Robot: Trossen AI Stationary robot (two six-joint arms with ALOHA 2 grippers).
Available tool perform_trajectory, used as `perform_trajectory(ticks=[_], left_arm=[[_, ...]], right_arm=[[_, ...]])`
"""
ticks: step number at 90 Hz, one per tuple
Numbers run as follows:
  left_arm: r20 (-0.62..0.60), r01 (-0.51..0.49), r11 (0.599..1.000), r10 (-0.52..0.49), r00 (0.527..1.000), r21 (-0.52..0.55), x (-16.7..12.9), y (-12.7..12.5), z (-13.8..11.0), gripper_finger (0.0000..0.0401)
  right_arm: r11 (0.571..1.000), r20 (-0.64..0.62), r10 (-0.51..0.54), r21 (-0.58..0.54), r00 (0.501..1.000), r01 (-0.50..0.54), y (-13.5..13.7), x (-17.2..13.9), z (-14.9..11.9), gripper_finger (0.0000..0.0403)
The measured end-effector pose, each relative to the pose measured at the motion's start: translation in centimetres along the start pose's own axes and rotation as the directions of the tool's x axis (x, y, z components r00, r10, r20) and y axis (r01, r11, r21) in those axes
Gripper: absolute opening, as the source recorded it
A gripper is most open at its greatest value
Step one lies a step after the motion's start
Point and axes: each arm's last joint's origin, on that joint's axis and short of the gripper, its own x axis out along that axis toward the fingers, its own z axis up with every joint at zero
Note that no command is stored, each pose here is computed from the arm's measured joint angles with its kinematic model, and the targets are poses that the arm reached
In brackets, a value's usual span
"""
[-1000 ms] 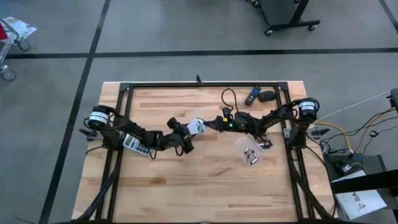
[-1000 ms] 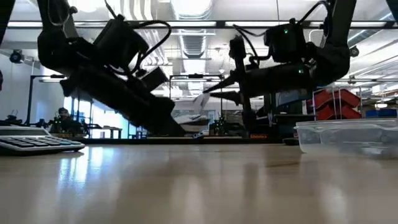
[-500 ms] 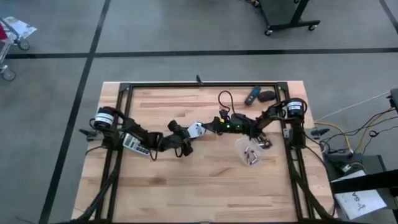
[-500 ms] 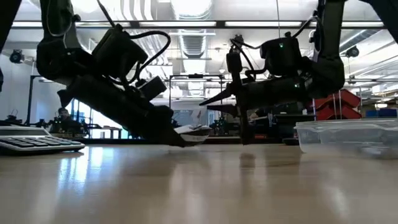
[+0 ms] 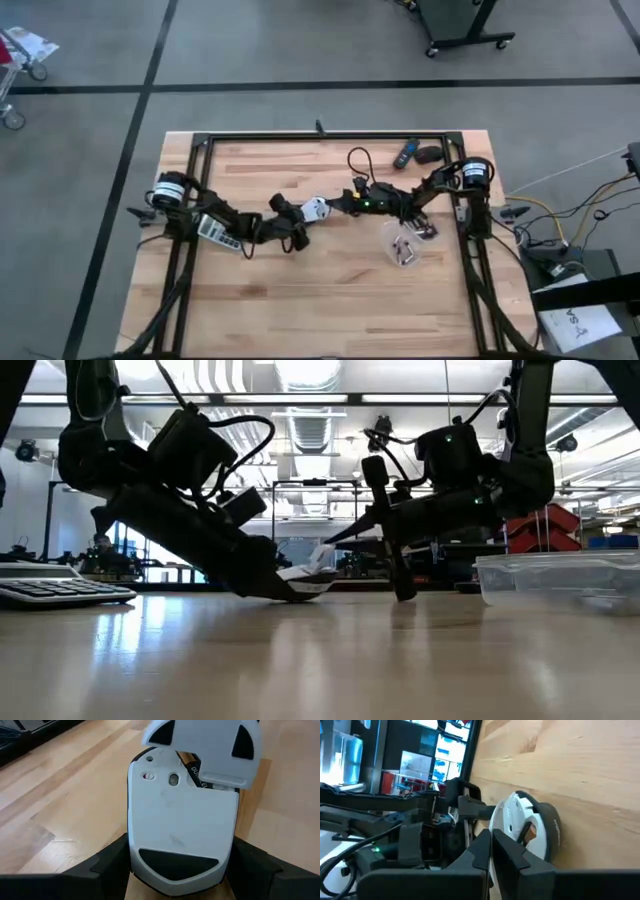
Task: Insert battery
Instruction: Close the black/white mouse battery compartment
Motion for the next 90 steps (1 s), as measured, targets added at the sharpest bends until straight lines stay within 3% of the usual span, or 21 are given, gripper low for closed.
perform_trajectory(ticks=[90], left_arm=[[-0.043,0.019,1.0,-0.018,0.999,0.022,0.0,0.0,-0.4,0.0253]], right_arm=[[0.98,-0.02,-0.087,-0.181,0.996,0.082,-0.6,0.6,1.1,0.0]])
